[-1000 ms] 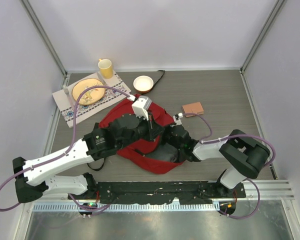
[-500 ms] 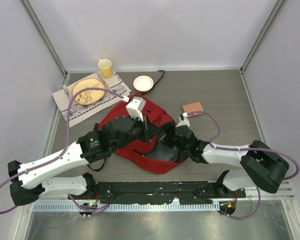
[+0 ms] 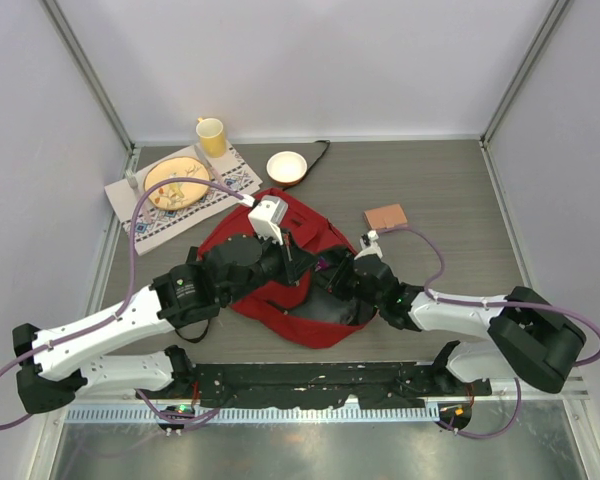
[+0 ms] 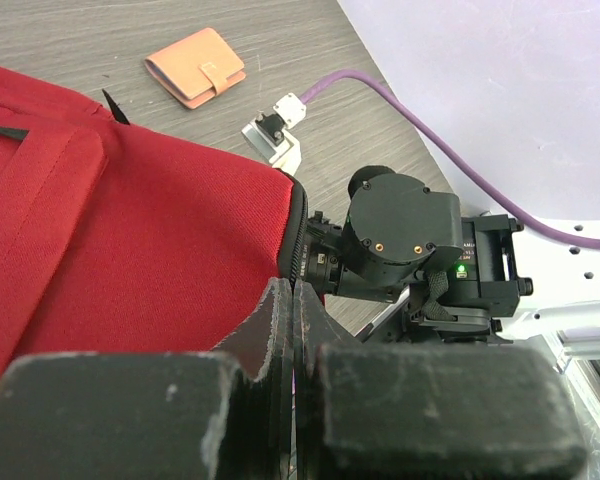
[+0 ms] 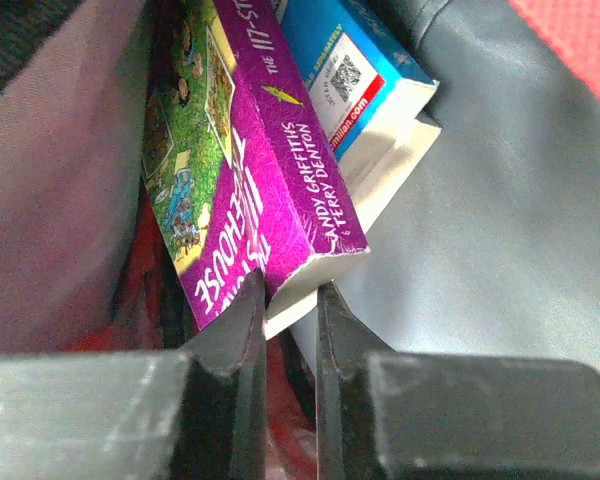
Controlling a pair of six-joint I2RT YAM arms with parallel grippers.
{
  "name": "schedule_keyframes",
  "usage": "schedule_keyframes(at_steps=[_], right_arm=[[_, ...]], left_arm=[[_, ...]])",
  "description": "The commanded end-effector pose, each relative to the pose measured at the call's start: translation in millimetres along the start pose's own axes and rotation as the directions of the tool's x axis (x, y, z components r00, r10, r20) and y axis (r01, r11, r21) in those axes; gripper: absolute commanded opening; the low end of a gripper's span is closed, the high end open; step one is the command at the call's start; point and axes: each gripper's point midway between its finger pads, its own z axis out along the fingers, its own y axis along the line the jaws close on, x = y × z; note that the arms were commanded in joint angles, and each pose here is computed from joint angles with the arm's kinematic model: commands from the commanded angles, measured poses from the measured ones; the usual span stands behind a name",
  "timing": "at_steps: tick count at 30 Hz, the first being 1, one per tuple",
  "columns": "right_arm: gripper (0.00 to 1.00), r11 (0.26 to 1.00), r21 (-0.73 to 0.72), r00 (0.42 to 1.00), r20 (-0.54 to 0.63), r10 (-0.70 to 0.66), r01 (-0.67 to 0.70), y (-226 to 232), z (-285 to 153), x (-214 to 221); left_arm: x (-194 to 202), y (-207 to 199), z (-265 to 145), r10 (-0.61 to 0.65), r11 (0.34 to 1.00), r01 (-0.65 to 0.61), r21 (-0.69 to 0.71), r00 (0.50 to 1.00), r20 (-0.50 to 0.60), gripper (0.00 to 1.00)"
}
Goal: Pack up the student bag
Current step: Place the book in the student bag.
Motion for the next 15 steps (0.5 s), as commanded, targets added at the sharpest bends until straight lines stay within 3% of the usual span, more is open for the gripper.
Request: schedule_keyframes(at_steps=[1,6,10,13,14,15], right_arm=[[0.09,0.992,-0.129,0.999,0.046,0.014,-0.008,40.0,-0.8,-14.4],[0.08,0.983,-0.181,0.997,0.077,0.007,0.007,79.1,13.6,-30.5],[0.09,0.986,-0.165,0.998,0.056,0.026,-0.017,78.0,42.3,-25.5],[0.26,0.985,-0.167,0.995,0.083,0.053,-0.038,72.2,40.3,-23.1],[0.38,0.98,-0.197,0.993,0.117,0.027,-0.004,82.7,25.9,-30.0],[0.45,0.99,-0.136,0.992,0.123,-0.008,0.025,63.9,20.4,-27.8]], left_arm=[[-24.3,-21.0,-6.7,-0.053,0.996,0.047,0.082,0.995,0.083,0.0],[-22.9,-23.1,-4.4,-0.055,0.995,0.048,0.088,0.996,0.075,0.0],[-19.1,-23.7,-0.7,-0.057,0.995,0.051,0.087,0.997,0.061,0.0],[-16.8,-23.2,-0.6,-0.055,0.995,0.051,0.084,0.997,0.049,0.0],[-16.6,-20.8,-1.2,-0.056,0.996,0.052,0.075,0.997,0.052,0.0],[-15.5,-18.3,-1.3,-0.058,0.996,0.054,0.065,0.997,0.052,0.0]])
